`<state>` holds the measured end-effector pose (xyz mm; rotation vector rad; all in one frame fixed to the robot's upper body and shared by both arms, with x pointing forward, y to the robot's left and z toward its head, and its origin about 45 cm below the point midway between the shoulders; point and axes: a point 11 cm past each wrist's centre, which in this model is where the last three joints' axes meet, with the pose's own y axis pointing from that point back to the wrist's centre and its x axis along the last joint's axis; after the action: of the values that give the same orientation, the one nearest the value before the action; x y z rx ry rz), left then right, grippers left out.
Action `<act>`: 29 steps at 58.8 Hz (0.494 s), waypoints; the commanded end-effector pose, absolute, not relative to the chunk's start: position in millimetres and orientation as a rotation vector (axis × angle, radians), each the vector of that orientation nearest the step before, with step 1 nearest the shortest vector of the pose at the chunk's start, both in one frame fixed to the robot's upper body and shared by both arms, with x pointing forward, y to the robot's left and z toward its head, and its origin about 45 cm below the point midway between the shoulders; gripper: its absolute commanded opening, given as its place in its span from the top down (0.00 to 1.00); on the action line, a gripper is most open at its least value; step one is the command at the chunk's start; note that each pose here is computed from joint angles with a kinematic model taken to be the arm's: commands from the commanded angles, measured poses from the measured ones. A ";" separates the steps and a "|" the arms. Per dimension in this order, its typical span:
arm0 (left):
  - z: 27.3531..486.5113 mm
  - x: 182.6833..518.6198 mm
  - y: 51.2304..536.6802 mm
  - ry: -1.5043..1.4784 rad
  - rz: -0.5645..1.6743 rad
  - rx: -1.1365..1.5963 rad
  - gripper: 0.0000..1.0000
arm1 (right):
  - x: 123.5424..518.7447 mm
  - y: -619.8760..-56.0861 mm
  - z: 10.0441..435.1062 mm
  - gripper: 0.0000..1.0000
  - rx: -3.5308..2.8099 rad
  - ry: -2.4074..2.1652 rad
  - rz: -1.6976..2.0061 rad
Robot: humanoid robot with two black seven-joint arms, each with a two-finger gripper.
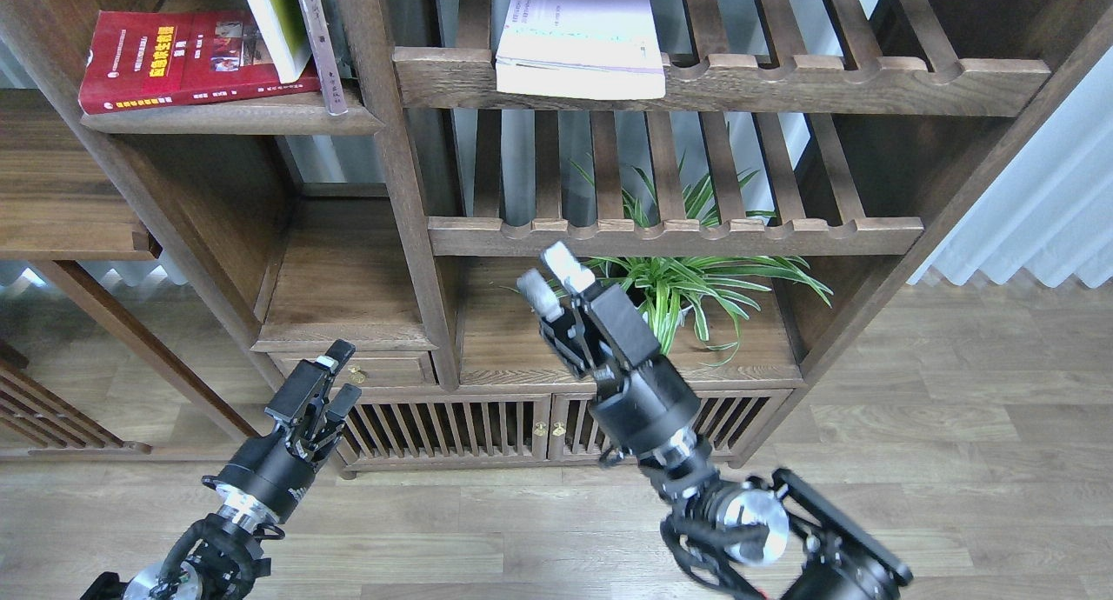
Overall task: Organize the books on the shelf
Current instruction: 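Reach the right gripper up to the white book on the top shelf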
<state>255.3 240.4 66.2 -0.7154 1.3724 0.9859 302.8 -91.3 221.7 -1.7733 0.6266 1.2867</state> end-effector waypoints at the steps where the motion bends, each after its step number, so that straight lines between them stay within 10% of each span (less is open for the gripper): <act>1: 66.0 255.0 241.0 1.372 0.989 -0.717 0.00 | 320.4 -98.7 222.9 0.02 -1.747 0.706 1.264; 29: 66.9 256.2 242.9 1.367 0.992 -0.721 0.00 | 350.6 -99.5 257.7 0.02 -1.709 0.779 1.162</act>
<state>255.6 241.3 66.5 -0.7168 1.3697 0.9886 350.1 -103.1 251.5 -1.7047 0.7976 1.1683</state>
